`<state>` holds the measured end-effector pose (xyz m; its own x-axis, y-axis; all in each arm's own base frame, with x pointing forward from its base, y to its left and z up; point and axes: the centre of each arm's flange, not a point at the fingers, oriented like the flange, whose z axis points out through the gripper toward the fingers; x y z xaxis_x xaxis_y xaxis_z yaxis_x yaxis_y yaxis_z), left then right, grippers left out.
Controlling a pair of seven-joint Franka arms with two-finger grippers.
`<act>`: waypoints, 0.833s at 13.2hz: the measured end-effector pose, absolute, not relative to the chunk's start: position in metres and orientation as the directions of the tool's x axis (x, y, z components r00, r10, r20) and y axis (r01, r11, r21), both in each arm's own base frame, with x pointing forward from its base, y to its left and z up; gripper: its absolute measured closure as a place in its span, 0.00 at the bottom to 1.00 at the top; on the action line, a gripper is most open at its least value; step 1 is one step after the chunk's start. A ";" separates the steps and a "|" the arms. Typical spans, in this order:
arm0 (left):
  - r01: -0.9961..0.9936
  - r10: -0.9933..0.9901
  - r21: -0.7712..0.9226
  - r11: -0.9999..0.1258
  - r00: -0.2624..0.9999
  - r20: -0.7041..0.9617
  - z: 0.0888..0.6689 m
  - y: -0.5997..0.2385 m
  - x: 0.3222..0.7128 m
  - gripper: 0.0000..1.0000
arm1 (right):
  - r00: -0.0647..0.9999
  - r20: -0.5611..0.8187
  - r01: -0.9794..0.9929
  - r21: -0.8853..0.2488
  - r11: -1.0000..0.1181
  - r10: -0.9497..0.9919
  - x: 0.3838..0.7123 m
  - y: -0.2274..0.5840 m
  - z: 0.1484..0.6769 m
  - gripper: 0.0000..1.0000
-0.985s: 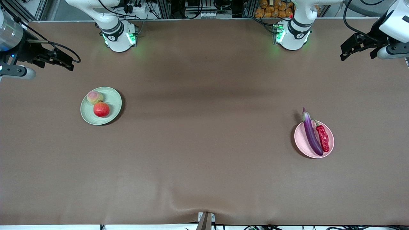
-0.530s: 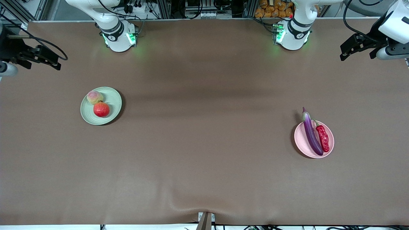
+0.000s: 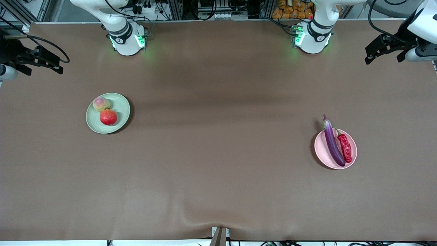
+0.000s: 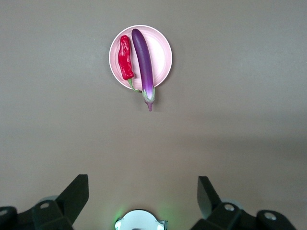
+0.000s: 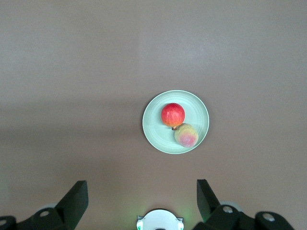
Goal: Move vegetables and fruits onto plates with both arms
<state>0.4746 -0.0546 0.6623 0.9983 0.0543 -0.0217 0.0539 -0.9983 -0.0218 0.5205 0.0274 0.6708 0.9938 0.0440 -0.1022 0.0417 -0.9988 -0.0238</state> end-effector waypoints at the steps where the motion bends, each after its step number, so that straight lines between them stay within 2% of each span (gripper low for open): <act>1: 0.054 0.054 -0.022 -0.998 0.998 -0.022 0.662 -0.055 0.475 0.00 | 0.994 -0.102 0.045 -0.024 -0.999 0.047 0.520 0.027 0.671 0.00; 11: 0.052 0.053 -0.022 -0.998 0.998 -0.024 0.663 -0.054 0.474 0.00 | 0.993 -0.100 0.054 -0.027 -0.998 0.056 0.521 0.027 0.671 0.00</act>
<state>0.4742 -0.0542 0.6627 0.9983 0.0530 -0.0239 0.0525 -0.9984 -0.0220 0.5207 0.0270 0.6709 0.9934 0.0564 -0.0999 0.0540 -0.9982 -0.0266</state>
